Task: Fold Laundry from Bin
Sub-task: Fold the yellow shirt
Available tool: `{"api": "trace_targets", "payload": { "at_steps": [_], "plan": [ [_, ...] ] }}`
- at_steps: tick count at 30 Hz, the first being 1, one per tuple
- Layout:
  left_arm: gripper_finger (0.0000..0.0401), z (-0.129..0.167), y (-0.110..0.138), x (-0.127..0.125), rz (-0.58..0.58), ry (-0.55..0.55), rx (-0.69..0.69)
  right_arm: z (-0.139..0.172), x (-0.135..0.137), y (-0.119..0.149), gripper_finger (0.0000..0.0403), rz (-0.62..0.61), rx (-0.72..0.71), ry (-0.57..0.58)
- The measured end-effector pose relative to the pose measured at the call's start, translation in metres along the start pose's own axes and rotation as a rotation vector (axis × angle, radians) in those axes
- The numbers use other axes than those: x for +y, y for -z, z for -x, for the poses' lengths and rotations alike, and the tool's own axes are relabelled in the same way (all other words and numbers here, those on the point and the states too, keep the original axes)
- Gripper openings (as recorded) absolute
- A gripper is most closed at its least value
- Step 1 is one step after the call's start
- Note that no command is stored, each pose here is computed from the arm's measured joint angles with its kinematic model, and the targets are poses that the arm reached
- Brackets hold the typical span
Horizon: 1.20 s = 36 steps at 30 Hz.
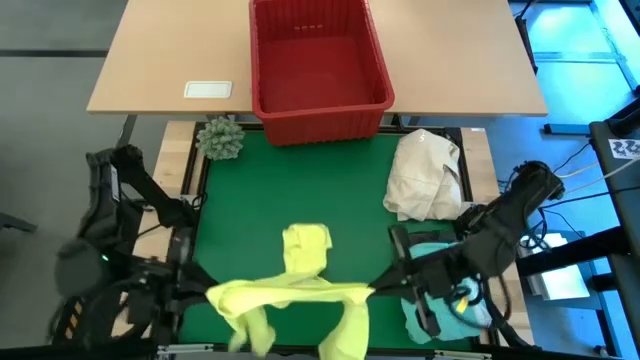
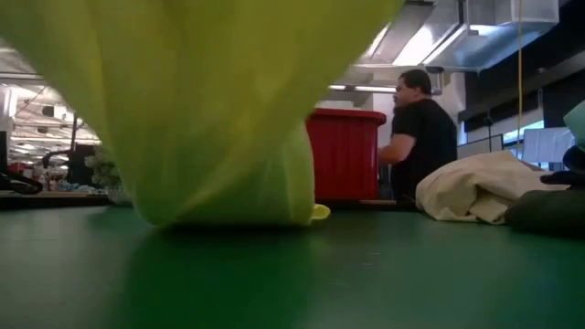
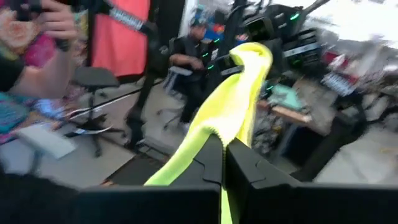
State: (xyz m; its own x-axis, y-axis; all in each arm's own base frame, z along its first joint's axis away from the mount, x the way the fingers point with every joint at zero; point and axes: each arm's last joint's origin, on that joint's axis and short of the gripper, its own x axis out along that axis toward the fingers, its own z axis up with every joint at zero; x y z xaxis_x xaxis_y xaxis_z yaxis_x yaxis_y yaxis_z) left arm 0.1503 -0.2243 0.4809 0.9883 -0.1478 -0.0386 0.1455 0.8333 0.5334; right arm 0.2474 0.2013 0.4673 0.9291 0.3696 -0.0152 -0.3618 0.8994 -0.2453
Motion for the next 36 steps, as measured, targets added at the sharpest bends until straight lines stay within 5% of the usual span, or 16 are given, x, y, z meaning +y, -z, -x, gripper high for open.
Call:
{"api": "trace_targets", "payload": {
  "at_steps": [7,18,23,30,36],
  "plan": [
    [0.0001,0.008,-0.021,0.04,-0.057,-0.174,0.026,0.011,-0.013,-0.025,0.0001,0.086,-0.035,0.102],
    [0.0004,0.019,-0.039,0.093,0.038,-0.307,0.01,0.027,-0.036,-0.055,0.0001,0.115,-0.056,0.295],
    [0.0004,0.02,-0.042,0.092,0.106,-0.263,-0.041,0.029,-0.04,-0.056,0.0001,0.116,-0.066,0.264],
    [0.0002,0.012,-0.048,0.069,0.077,-0.189,-0.076,0.028,-0.033,-0.056,0.0001,0.086,-0.124,0.05],
    [0.0002,0.003,-0.058,0.053,-0.006,-0.187,-0.126,0.031,-0.035,-0.064,0.0001,0.091,-0.197,0.039]
  ]
}}
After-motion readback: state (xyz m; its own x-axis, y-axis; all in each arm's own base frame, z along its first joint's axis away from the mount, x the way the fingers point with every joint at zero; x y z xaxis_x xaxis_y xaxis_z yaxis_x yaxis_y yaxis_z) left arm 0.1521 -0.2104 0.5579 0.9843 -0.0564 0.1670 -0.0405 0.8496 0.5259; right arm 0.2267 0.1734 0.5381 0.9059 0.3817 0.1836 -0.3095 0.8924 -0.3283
